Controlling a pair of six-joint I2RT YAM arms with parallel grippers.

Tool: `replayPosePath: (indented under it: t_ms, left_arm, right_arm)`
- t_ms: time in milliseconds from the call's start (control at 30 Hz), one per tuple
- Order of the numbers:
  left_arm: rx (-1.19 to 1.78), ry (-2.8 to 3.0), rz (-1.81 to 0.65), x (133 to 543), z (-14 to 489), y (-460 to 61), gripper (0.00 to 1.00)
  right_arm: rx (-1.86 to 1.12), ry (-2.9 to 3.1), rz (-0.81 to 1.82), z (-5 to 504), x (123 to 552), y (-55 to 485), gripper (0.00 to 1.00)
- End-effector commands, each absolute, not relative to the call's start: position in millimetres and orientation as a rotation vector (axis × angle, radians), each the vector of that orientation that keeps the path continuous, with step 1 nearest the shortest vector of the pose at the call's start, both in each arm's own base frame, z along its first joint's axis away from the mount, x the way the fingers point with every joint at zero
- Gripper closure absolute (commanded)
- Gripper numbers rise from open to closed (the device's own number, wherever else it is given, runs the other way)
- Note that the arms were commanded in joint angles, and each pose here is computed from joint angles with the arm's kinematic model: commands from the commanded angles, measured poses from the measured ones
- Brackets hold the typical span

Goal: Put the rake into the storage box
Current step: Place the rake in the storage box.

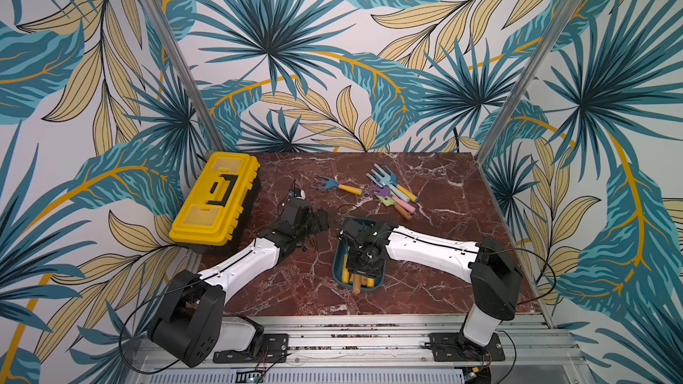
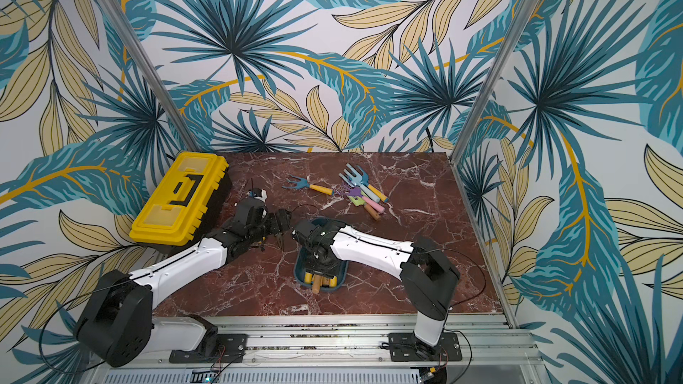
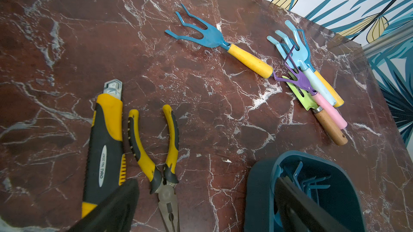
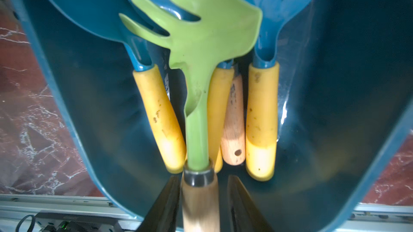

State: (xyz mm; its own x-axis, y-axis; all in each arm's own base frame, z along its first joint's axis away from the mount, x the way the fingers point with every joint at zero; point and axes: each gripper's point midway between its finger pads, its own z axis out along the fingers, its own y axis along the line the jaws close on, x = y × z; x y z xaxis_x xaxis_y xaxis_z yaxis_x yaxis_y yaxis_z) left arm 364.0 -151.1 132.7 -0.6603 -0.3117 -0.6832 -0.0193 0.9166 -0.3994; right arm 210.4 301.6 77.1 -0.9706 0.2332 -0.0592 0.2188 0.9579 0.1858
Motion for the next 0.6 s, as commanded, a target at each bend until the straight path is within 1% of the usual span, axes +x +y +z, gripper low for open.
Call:
replayPosePath:
  t_ms: [0, 133, 333, 467, 533, 567]
  left_arm:
    - [-0.246, 2.222, -0.476, 366, 142, -149, 0.0]
    - [-0.246, 2.225, -0.48, 365, 141, -150, 0.0]
    - [-0.249, 2.22, -0.481, 365, 143, -149, 0.0]
    - [-0.246, 2.219, -0.479, 365, 144, -148, 0.0]
    - [-0.248, 2.214, -0.477, 365, 146, -147, 0.0]
    - [-0.247, 2.214, -0.475, 364, 146, -147, 0.0]
  right_arm:
    - [0.348, 3.048, 0.2, 72, 207, 294, 0.59]
    - [0.345, 3.041, 0.197, 72, 207, 293, 0.63]
    - [0.342, 3.046, 0.156, 65, 207, 289, 0.64]
    - [0.34, 3.024, 0.151, 68, 211, 288, 0.71]
    - [0.345, 3.002, 0.16, 73, 214, 287, 0.78]
    - [0.35, 2.994, 0.167, 76, 214, 287, 0.79]
